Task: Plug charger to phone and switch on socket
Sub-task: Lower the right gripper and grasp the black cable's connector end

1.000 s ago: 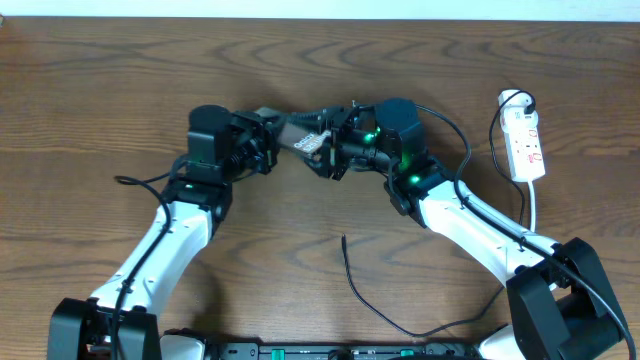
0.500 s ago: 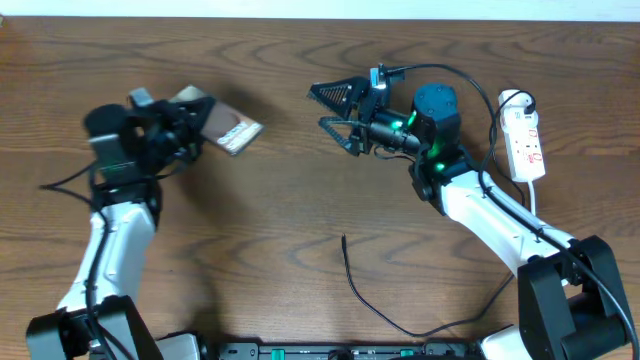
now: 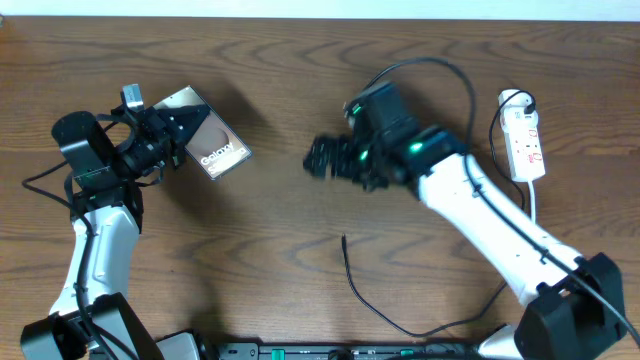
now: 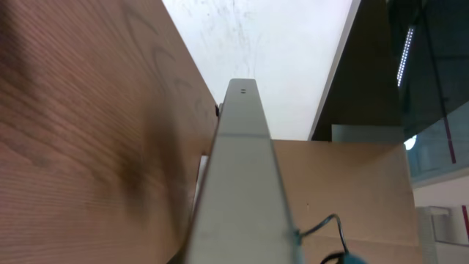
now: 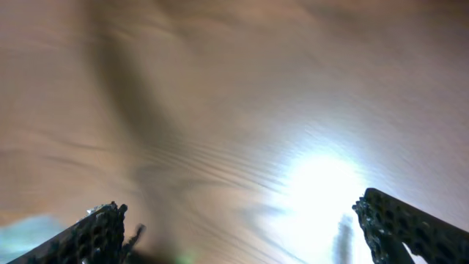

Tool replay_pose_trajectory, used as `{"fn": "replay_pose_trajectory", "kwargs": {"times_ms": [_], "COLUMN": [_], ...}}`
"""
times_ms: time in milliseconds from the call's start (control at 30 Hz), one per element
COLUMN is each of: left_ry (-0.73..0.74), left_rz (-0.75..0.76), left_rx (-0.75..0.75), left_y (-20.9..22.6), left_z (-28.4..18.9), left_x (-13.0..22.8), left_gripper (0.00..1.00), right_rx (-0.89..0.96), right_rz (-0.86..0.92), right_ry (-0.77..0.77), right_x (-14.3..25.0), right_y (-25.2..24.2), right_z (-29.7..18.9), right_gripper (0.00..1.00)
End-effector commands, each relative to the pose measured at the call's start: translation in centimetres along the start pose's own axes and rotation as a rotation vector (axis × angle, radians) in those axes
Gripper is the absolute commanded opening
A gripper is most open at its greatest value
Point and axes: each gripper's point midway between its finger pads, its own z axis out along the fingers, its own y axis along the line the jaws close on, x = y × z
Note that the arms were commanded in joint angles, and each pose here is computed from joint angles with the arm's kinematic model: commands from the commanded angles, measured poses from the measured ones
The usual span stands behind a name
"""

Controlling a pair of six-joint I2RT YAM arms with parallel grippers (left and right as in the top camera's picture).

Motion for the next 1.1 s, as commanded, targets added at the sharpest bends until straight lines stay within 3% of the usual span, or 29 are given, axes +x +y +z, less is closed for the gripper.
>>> {"fn": "replay_pose_trajectory", "kwargs": {"times_ms": [0, 167, 633, 833, 1067], "left_ry": [0.027, 0.027, 0.027, 0.026, 0.026], "left_rz": [0.076, 0.076, 0.094, 0.094, 0.095], "left_rx": [0.035, 0.035, 0.035, 0.035, 0.035], "left_y": [-1.7, -1.7, -1.7, -1.7, -1.7], "left_z": [-0.2, -0.2, -0.2, -0.2, -0.2], "left_x": [0.3, 0.3, 0.3, 0.3, 0.3], "left_gripper": [0.06, 0.07, 0.07, 0.07, 0.07], "right_rx": [0.284, 0.403, 0.419, 0.391, 0.435], "right_rz": [-0.108, -0.08, 0.033, 0.052, 0.025], "right_ry": [-0.06, -0.072, 0.1, 0.11, 0.154], "right_x": [2.1, 5.4, 11.9, 12.5, 13.9], "right_y": [-2.5, -3.2, -7.5, -7.6, -8.4], "right_z": [0.6, 1.9, 5.4, 6.2, 8.5], "right_gripper": [0.99, 0.99, 0.99, 0.99, 0.93]}}
